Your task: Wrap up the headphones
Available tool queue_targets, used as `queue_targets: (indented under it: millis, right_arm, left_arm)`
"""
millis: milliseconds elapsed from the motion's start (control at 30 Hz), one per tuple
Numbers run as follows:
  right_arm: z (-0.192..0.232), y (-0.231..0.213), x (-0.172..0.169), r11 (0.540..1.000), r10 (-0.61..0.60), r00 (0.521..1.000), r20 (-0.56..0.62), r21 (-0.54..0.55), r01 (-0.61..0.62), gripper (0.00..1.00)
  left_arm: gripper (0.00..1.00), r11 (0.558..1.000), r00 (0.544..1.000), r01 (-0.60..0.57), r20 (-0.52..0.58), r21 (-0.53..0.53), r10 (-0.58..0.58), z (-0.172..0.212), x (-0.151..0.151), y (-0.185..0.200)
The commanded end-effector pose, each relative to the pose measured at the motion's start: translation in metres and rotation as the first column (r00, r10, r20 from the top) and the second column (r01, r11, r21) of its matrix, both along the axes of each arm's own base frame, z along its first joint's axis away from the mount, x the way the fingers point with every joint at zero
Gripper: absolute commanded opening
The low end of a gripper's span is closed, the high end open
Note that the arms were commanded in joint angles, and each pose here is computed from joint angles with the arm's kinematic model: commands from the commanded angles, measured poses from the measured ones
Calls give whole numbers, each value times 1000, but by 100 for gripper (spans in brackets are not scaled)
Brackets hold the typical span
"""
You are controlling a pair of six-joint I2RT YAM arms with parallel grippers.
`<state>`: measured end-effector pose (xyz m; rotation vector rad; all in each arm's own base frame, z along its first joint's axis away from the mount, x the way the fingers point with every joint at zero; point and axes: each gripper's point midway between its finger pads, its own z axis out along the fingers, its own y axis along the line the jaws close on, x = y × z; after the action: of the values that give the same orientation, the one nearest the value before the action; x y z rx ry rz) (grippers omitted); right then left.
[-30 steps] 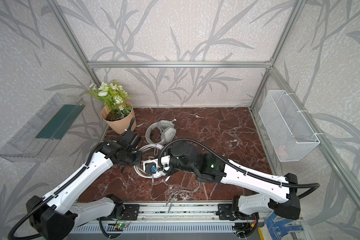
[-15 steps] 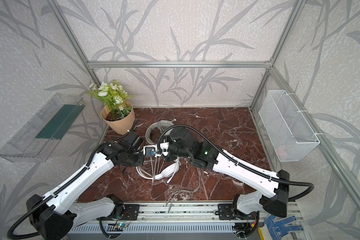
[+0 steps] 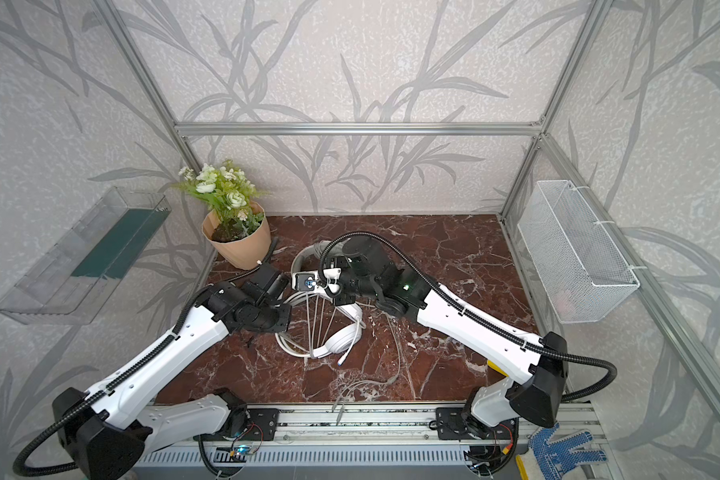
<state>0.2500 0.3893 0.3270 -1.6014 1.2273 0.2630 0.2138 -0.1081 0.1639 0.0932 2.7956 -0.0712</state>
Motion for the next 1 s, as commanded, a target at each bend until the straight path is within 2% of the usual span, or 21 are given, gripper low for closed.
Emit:
queue_targets:
  millis: [0,433,767,967]
  right_arm:
    - [29,3,22,995,-45,998,38,93,41,0]
    - [5,-3,65,987,-120,992,-27,108,123,0]
    - [-20,0,78,986,-137,987,-87,87,145,0]
    - [-20,-6,86,975,-175,981,-86,121,185,0]
  left_arm:
    - [0,999,999,26,37,-38,-25,18,-4,-6]
    - [0,997,997,46,60,-58,-42,34,-8,-11]
    - [0,995,996,55,80,-87,-48,47,-8,-17]
    - [0,997,994,56,99,-56,-51,50,-8,-11]
